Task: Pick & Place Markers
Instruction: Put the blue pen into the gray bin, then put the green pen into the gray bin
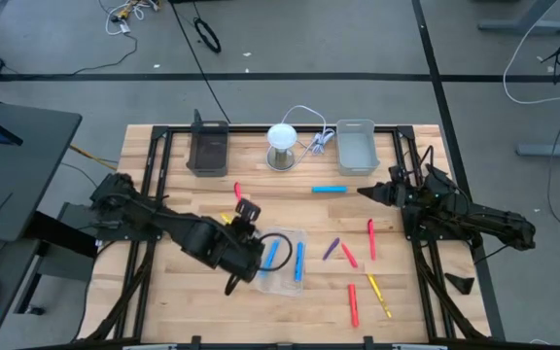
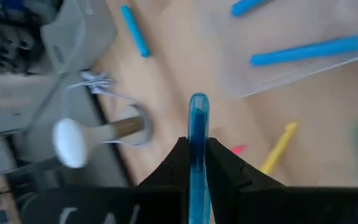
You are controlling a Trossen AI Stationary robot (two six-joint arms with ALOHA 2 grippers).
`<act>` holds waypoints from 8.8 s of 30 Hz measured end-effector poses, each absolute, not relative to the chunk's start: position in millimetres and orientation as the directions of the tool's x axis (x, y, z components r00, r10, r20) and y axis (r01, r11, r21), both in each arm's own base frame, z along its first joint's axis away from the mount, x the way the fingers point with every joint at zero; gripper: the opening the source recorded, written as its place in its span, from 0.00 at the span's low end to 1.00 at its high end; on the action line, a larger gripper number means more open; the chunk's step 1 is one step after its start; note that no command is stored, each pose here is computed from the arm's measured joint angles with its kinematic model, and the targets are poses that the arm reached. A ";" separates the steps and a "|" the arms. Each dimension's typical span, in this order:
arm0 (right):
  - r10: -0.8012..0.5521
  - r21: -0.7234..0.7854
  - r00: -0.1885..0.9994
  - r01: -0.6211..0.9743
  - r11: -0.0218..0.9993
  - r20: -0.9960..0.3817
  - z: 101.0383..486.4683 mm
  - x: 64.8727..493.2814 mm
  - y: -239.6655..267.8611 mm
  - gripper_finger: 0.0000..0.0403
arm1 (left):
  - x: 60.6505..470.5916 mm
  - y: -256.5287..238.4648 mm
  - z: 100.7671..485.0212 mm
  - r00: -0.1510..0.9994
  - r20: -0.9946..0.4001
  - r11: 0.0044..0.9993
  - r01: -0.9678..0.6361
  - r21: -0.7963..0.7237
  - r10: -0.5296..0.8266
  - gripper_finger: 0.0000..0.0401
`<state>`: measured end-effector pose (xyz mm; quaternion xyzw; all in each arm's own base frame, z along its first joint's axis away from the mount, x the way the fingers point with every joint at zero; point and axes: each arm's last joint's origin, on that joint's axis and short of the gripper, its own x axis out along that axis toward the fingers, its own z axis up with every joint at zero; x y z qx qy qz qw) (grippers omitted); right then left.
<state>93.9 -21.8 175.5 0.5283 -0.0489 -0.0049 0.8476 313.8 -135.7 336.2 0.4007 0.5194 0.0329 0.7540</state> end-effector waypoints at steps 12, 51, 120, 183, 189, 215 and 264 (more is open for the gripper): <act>-0.083 0.889 0.973 -0.162 0.427 0.217 190.5 96.5 -23.5 0.38 | 335.5 -112.4 345.6 0.532 -0.557 0.320 0.475 0.820 0.638 0.07; 0.179 0.704 0.983 -0.097 0.703 -0.043 338.6 244.2 -63.1 0.37 | 386.4 -62.8 387.2 0.619 -0.219 -0.166 0.502 0.849 0.754 0.07; 0.056 0.678 0.998 -0.030 0.735 -0.016 339.9 246.6 -71.3 0.04 | 375.6 -70.0 387.6 0.534 -0.183 0.153 0.100 0.983 0.826 0.35; -0.324 0.032 0.064 0.994 0.106 -0.944 339.3 206.9 -207.8 0.03 | 320.3 -66.7 379.6 0.571 -0.698 0.884 -0.116 0.452 0.432 0.35; -0.320 0.033 0.057 0.996 0.081 -0.946 337.7 206.9 -208.1 0.03 | 320.3 -66.7 379.4 0.571 -0.698 0.884 -0.116 0.453 0.432 0.35; -0.305 0.019 0.039 0.997 0.071 -0.951 186.7 222.6 -209.5 0.03 | 320.5 -66.5 379.6 0.572 -0.697 0.884 -0.115 0.453 0.432 0.35; -0.362 -0.119 -0.018 0.959 0.259 -0.932 256.8 258.1 -199.0 0.43 | 321.3 -66.6 380.0 0.578 -0.689 0.877 -0.105 0.469 0.438 0.35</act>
